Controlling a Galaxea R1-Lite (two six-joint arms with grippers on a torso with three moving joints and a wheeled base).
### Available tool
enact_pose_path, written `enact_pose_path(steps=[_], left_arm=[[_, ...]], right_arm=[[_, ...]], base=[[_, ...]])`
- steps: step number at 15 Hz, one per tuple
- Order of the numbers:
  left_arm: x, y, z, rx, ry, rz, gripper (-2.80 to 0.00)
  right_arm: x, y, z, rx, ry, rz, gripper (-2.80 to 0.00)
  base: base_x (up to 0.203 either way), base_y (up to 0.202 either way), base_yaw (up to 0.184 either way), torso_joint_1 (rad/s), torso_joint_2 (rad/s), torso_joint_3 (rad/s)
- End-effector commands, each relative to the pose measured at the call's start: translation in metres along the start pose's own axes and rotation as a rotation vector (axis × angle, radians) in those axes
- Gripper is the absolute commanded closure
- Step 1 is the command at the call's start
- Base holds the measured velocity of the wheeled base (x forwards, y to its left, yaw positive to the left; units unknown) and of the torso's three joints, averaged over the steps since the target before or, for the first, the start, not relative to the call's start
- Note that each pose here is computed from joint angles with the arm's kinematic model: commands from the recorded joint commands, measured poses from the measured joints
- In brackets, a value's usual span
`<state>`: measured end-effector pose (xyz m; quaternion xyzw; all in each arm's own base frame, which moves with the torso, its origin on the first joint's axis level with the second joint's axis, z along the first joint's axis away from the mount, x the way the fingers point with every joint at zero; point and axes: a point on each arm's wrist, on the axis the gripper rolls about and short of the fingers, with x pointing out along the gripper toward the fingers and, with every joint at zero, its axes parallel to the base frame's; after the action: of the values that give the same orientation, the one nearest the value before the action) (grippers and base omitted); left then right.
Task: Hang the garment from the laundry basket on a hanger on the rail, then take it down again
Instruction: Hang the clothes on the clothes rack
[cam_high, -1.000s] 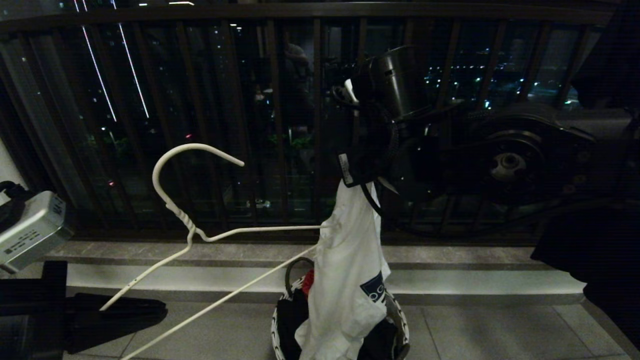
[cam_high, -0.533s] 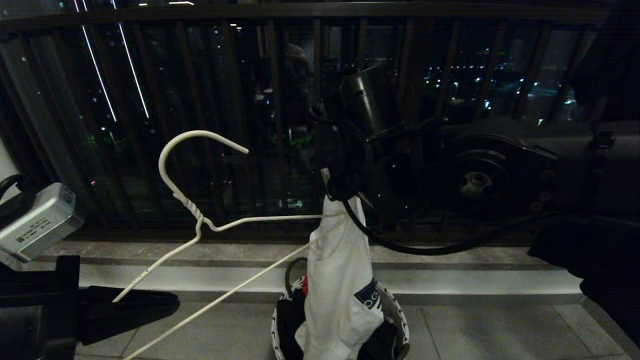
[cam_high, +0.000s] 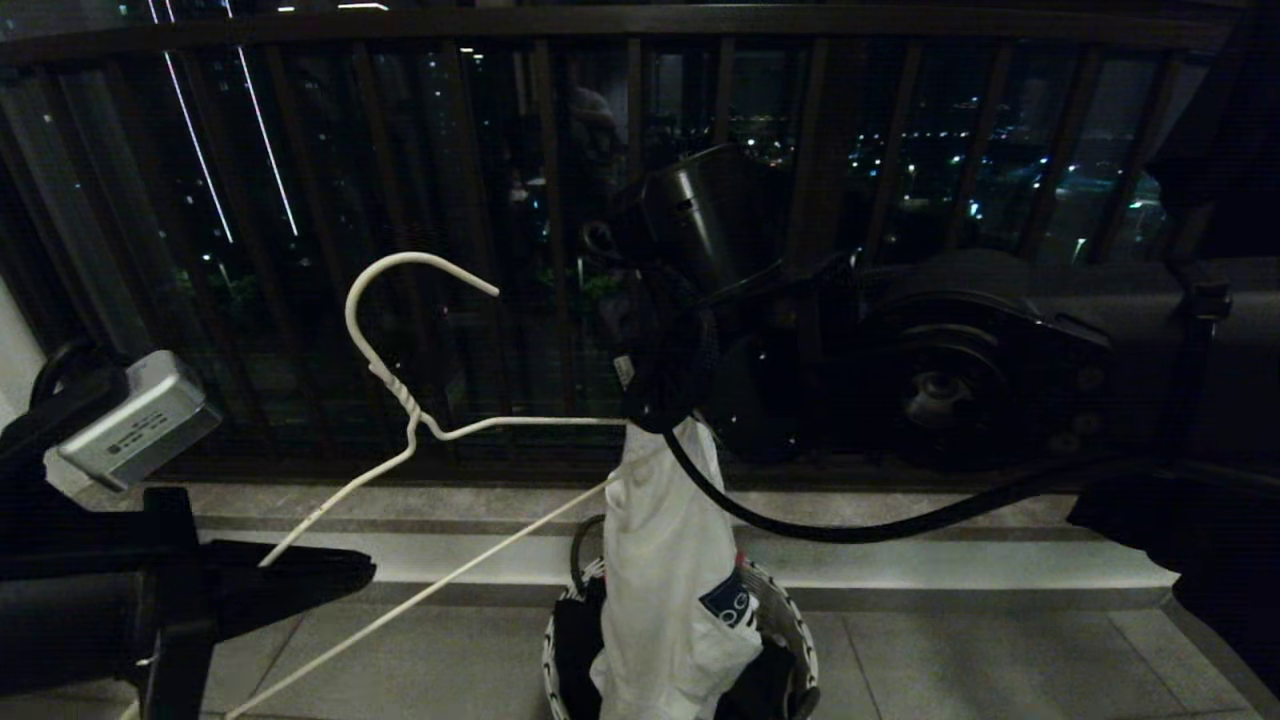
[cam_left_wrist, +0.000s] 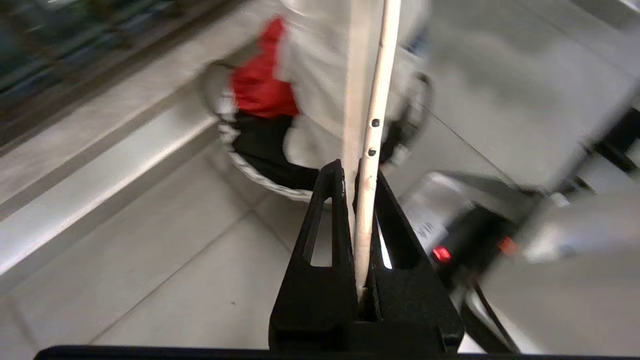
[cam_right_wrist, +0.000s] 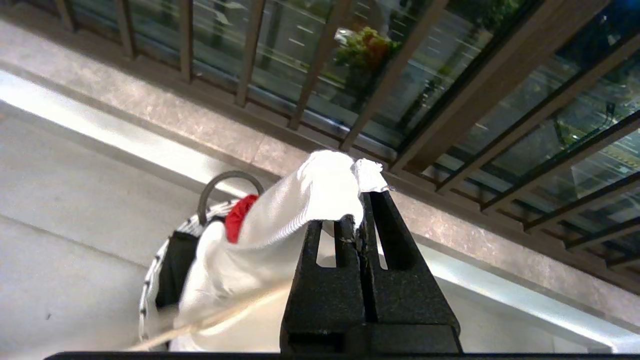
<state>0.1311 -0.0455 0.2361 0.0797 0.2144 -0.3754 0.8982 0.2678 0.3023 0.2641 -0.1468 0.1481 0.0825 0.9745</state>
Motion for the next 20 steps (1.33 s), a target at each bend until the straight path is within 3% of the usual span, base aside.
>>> enact_pose_path(steps=[1, 5, 10, 12, 20], left_arm=[[0.008, 0.005, 0.0, -0.035, 0.022, 0.048, 0.0], [0.004, 0.006, 0.001, -0.024, 0.024, 0.135, 0.0], [0.004, 0.007, 0.002, -0.021, 0.029, 0.169, 0.0], [0.006, 0.01, 0.004, -0.014, 0.023, 0.226, 0.0], [0.027, 0.012, 0.0, -0.004, -0.004, 0.191, 0.0]], right_arm=[[-0.002, 0.002, 0.0, -0.007, 0.004, 0.001, 0.0], [-0.001, 0.001, -0.003, -0.025, 0.026, -0.003, 0.0], [0.0, -0.002, -0.004, -0.032, 0.039, -0.008, 0.0], [-0.003, 0.001, -0.005, -0.038, 0.043, 0.003, 0.0], [-0.008, 0.02, 0.009, -0.01, -0.003, 0.086, 0.0]], base=[[0.0, 0.0, 0.0, 0.0, 0.0, 0.0], [0.0, 0.0, 0.0, 0.0, 0.0, 0.0], [0.0, 0.0, 0.0, 0.0, 0.0, 0.0], [0.0, 0.0, 0.0, 0.0, 0.0, 0.0], [0.0, 0.0, 0.0, 0.0, 0.0, 0.0]])
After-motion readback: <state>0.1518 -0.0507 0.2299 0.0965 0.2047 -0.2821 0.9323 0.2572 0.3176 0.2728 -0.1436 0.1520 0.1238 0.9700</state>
